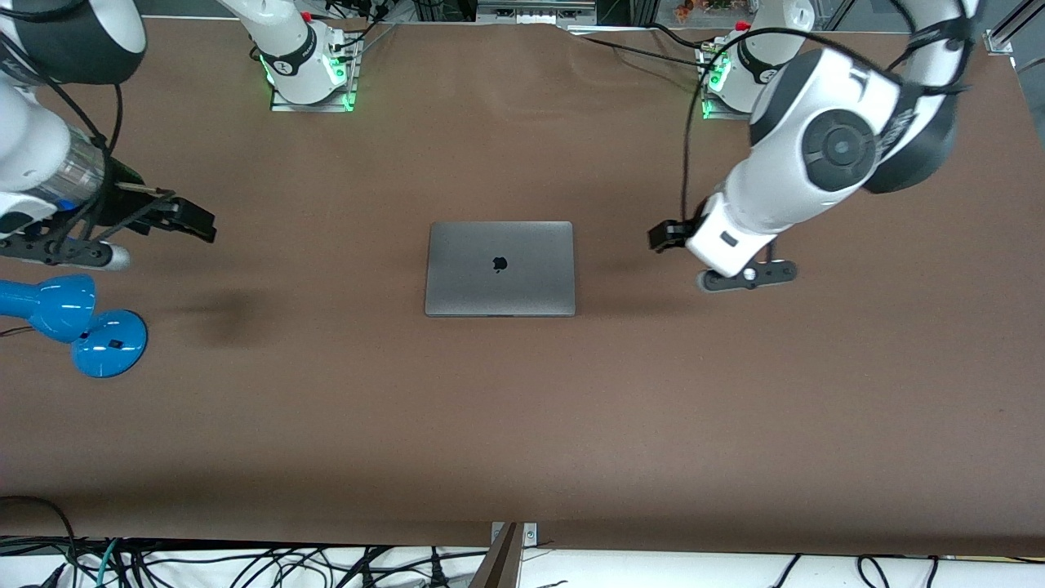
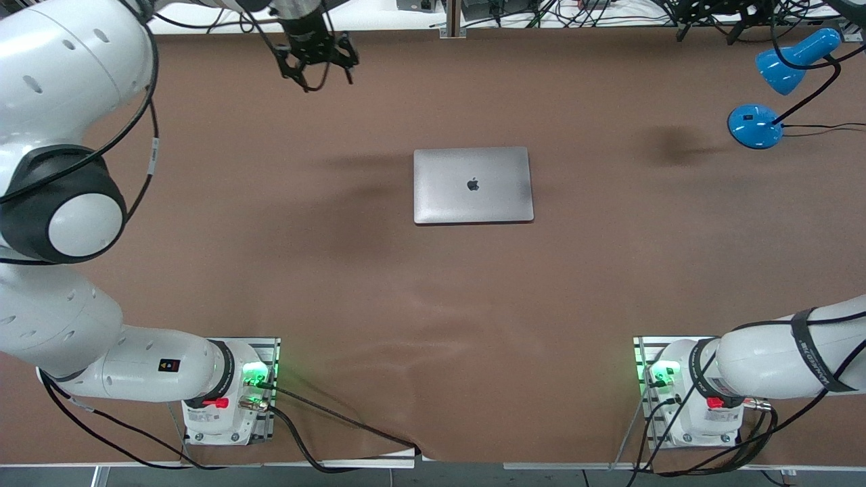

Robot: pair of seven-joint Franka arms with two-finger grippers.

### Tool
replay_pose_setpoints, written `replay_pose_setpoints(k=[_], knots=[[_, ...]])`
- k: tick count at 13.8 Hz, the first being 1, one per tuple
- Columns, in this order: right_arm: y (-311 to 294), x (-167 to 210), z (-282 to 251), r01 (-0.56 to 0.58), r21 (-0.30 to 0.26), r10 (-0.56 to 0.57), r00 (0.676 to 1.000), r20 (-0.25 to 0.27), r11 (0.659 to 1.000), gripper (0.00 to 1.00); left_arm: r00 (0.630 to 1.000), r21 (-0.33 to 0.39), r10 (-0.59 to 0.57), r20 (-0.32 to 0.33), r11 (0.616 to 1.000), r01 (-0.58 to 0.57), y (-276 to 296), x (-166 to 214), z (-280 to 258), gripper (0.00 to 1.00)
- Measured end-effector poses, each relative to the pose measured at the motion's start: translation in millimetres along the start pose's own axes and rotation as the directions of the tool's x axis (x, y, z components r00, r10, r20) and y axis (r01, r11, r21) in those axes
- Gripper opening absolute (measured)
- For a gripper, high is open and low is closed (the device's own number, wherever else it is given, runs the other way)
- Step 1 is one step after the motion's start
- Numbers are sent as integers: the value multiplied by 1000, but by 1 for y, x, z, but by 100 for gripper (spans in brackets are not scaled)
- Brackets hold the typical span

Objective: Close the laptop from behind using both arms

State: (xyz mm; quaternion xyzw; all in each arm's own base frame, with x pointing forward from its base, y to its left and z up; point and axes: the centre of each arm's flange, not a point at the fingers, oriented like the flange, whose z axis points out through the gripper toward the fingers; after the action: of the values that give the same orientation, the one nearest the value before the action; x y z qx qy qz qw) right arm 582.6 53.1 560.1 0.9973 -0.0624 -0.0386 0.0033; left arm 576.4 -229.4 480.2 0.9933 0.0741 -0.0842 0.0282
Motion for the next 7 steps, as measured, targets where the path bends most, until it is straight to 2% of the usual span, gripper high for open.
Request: replay_pose_setpoints(k=[2,5,7], knots=[[18,-3,-5,0,-4,0,1000,15,1000,100,999,33,41,-25,999,-40,-19,-3,-20,100],[33,-9,-8,28,-7,-27,999,47,1000,100,997,54,76,-20,996,-75,-46,-7,-41,100],[33,-12,-7,32,-9,-32,997,66,999,100,996,59,89,-16,994,-88,-86,-1,-56,100]])
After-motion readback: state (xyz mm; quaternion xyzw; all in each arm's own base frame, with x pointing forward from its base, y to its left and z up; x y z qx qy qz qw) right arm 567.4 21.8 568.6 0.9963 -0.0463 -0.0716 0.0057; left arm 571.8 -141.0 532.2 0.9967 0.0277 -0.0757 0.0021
